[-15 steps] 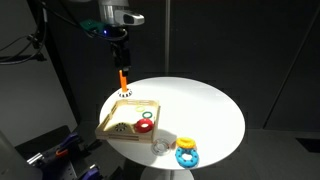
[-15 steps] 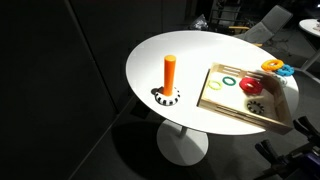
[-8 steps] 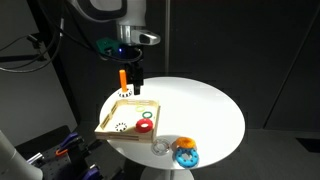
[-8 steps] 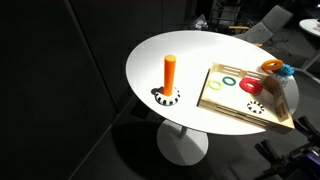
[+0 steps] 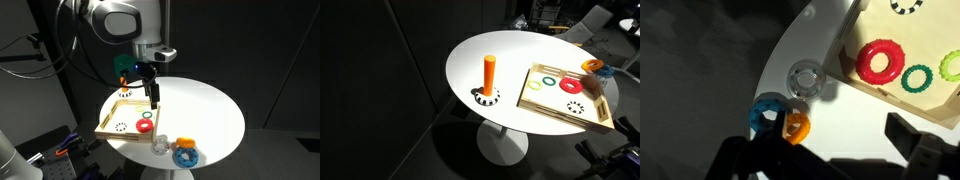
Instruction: Pick up the clear ring from the table and place it in the wooden tray
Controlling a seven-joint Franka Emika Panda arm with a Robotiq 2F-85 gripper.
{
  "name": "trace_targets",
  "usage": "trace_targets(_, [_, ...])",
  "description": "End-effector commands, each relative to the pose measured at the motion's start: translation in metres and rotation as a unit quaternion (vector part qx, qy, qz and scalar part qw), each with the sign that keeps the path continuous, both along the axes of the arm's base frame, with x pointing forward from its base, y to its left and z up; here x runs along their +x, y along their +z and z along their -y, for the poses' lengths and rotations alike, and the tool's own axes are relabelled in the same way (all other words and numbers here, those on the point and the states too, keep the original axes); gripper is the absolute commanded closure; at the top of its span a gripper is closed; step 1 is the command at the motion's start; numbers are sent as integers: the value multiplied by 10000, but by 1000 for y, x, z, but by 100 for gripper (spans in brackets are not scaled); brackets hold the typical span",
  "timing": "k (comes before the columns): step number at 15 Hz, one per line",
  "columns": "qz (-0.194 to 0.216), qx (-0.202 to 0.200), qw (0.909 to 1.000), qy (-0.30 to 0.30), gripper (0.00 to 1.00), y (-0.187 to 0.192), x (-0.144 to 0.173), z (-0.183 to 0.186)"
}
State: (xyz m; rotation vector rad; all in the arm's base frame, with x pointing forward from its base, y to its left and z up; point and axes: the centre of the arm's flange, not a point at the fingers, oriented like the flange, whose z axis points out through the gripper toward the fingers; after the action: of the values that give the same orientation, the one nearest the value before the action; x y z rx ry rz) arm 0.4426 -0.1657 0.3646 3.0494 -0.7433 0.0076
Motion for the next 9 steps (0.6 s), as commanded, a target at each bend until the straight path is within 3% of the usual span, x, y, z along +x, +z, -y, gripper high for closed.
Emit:
trace_targets(1, [28,-5,10000,-41,0,-1,1,2])
trace_targets(6, [12,0,10000,-37,0,-3,1,2])
trace_targets(9, [-11,-241,9985,-495,0,-14,13,13])
